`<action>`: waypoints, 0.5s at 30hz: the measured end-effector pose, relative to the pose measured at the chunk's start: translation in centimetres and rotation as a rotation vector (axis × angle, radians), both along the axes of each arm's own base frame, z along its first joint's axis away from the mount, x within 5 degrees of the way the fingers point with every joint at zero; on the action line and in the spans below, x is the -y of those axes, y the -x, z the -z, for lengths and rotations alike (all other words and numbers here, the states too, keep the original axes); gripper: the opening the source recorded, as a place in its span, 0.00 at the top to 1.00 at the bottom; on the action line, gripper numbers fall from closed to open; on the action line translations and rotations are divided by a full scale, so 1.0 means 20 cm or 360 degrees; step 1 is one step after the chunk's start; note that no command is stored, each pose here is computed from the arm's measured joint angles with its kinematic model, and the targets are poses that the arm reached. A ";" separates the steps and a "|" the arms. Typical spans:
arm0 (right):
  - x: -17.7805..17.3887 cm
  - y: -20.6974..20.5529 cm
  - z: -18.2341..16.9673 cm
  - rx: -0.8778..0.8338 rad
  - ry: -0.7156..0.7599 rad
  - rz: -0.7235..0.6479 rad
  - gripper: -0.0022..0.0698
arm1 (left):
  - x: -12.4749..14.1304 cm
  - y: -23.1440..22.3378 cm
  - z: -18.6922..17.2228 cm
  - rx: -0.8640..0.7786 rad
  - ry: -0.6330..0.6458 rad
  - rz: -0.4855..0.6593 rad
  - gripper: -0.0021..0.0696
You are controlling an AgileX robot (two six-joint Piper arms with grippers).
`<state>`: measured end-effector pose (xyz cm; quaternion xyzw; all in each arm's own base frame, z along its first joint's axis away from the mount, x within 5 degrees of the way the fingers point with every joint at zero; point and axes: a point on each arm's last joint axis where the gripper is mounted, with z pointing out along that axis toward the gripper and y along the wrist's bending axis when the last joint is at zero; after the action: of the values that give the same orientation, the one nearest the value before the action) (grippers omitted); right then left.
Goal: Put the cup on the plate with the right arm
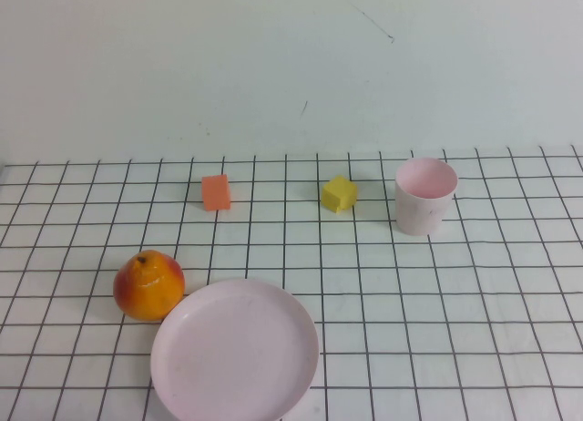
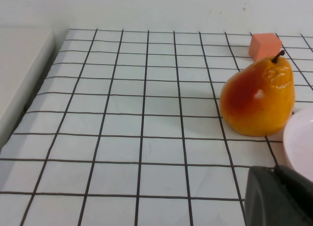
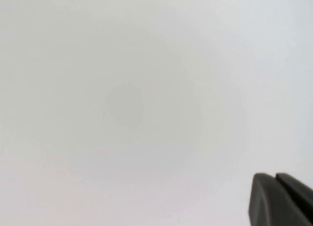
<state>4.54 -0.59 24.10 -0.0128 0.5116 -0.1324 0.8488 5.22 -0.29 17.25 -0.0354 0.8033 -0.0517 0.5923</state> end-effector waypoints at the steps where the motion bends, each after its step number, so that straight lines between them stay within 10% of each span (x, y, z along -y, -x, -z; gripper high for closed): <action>1: 0.00 0.01 -0.02 0.0076 0.0010 0.0000 0.97 | 0.00 0.00 0.00 0.0000 0.0000 0.0000 0.98; 15: 0.01 0.05 -0.12 0.0261 -0.0069 -0.0005 0.97 | 0.00 0.00 0.00 0.0000 0.0000 0.0000 0.97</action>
<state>3.52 -0.76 26.44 0.0156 0.4430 -0.1205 0.8882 5.22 -0.29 17.25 -0.0354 0.8033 -0.0517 0.5923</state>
